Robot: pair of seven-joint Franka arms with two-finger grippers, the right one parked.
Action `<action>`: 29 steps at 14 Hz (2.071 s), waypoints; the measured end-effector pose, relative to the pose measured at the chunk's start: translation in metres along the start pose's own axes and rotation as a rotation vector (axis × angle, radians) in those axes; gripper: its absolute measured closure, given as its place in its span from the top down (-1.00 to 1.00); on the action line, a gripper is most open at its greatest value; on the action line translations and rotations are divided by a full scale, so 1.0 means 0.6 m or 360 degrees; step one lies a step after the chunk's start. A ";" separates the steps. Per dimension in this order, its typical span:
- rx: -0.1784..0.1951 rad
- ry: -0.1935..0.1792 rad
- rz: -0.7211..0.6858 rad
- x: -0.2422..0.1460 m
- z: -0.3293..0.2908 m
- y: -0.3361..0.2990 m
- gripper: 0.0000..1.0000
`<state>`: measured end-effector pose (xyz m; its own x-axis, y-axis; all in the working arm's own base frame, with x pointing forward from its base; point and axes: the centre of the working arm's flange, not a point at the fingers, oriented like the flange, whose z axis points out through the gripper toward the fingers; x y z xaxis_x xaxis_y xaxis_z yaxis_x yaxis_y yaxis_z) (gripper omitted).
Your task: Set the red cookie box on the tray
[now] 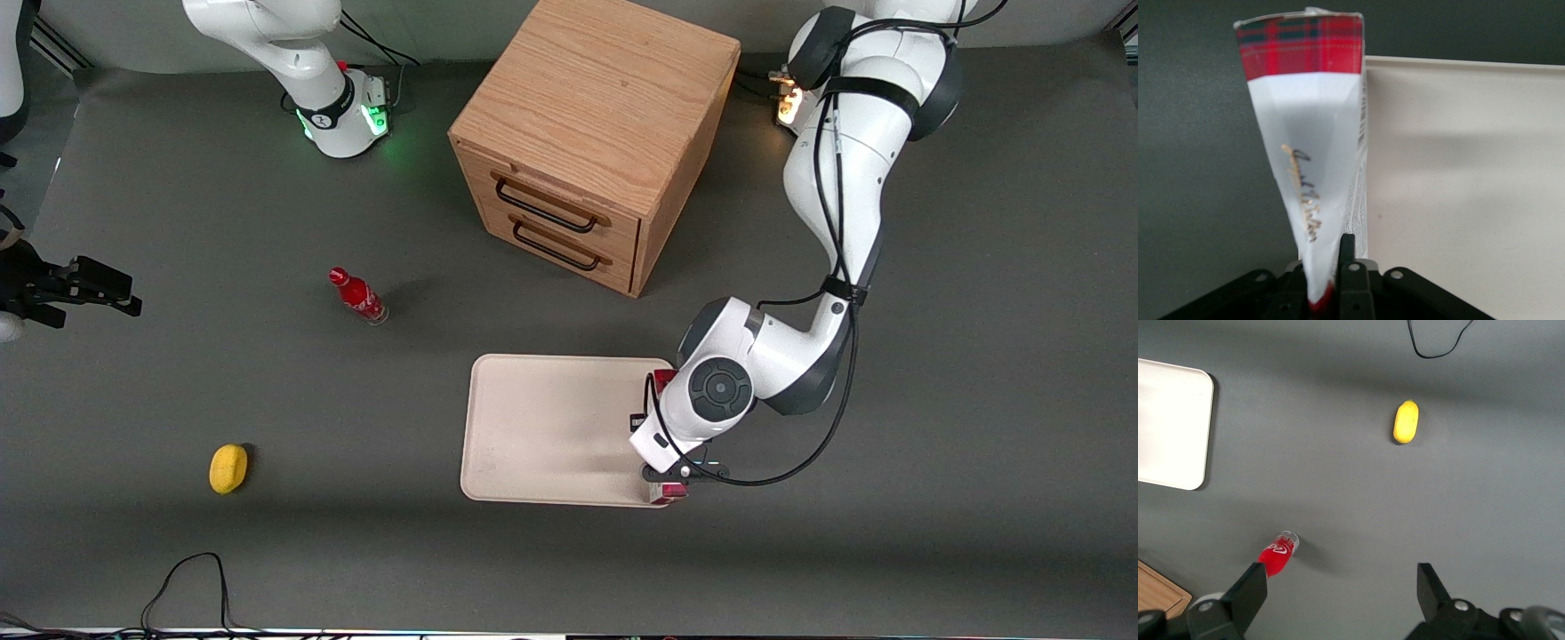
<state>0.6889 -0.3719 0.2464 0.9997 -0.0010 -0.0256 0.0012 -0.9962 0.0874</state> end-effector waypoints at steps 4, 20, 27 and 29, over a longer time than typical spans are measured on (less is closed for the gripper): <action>0.0002 0.0002 0.0022 -0.008 0.000 0.015 0.22; 0.0113 -0.0164 0.0021 0.006 -0.289 -0.153 1.00; 0.0007 -0.0150 0.0082 -0.022 -0.525 -0.557 1.00; 0.0090 -0.0155 0.0048 -0.057 -0.544 -0.595 1.00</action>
<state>0.6625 0.0124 0.5414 0.9920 -0.0368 -0.1207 -0.0330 -0.9989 0.0336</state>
